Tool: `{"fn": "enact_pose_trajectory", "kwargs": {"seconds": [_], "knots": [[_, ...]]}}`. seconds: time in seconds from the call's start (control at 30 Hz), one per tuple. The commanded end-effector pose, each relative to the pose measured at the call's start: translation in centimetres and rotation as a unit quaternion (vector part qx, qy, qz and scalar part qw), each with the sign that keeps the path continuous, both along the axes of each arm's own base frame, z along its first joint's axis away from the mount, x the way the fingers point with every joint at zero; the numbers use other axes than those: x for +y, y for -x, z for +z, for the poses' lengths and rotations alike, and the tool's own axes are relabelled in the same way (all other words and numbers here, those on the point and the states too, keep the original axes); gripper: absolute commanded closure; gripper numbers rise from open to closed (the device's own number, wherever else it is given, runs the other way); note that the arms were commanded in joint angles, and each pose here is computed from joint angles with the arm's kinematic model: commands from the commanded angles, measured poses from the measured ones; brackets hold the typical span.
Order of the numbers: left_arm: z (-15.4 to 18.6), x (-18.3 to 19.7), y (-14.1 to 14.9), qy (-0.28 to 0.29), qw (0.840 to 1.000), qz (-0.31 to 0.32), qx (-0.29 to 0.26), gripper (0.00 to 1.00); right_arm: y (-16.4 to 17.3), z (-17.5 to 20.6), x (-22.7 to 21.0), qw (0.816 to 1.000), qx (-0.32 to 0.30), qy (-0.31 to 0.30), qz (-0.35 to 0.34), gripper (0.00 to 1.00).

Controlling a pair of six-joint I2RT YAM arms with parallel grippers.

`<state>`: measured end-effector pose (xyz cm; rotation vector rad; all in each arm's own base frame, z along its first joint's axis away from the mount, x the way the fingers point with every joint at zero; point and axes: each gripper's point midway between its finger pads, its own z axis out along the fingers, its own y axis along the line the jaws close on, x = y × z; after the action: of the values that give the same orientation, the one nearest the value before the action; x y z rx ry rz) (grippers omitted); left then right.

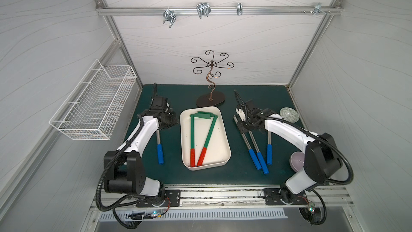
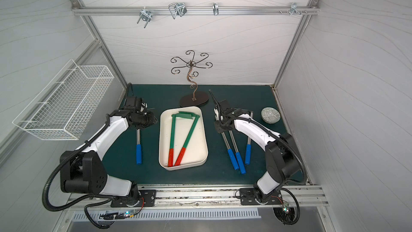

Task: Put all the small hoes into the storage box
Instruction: Pick up the hoe from the center of the board.

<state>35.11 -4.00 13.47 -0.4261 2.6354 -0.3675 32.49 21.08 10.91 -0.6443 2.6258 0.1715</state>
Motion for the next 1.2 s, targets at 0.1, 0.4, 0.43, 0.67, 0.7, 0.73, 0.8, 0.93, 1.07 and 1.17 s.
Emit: {"fn": "enact_pose_trajectory", "kwargs": {"seconds": [0.1,0.4,0.43,0.67,0.7,0.73,0.8,0.93,1.07,1.17], "knots": [[1.6,0.1,-0.5,0.000,0.999,-0.007,-0.035,0.49,-3.6,-2.5,0.5,0.999,-0.009,0.048,0.001,0.52],[1.6,0.1,-0.5,0.002,0.999,-0.006,-0.035,0.49,-5.7,-5.1,0.0,0.996,-0.005,0.087,0.000,0.48],[1.6,0.0,-0.5,0.004,0.999,-0.006,-0.034,0.49,-5.8,-5.4,0.1,0.996,-0.003,0.090,0.001,0.48],[1.3,0.1,-0.5,0.007,1.000,-0.003,-0.030,0.49,-5.9,-8.1,0.3,0.994,0.024,0.102,0.008,0.48],[1.3,0.1,-0.5,0.007,1.000,-0.003,-0.029,0.49,-5.9,-8.4,0.4,0.994,0.028,0.102,0.008,0.49],[1.3,0.1,-0.5,0.006,1.000,-0.002,-0.028,0.49,-5.9,-8.7,0.6,0.994,0.032,0.101,0.009,0.50],[1.3,0.1,-0.5,0.007,1.000,-0.002,-0.028,0.49,-5.8,-9.3,0.6,0.994,0.040,0.101,0.008,0.53],[1.5,0.0,-0.5,0.010,0.999,-0.003,-0.030,0.49,-5.8,-9.5,0.6,0.994,0.039,0.100,0.004,0.59],[1.5,-0.1,-0.5,0.011,0.999,-0.004,-0.031,0.49,-5.7,-9.7,0.7,0.994,0.044,0.099,0.006,0.62],[1.6,0.0,-0.5,0.011,0.999,-0.004,-0.032,0.49,-5.5,-9.7,0.7,0.994,0.047,0.098,0.007,0.66]]}}
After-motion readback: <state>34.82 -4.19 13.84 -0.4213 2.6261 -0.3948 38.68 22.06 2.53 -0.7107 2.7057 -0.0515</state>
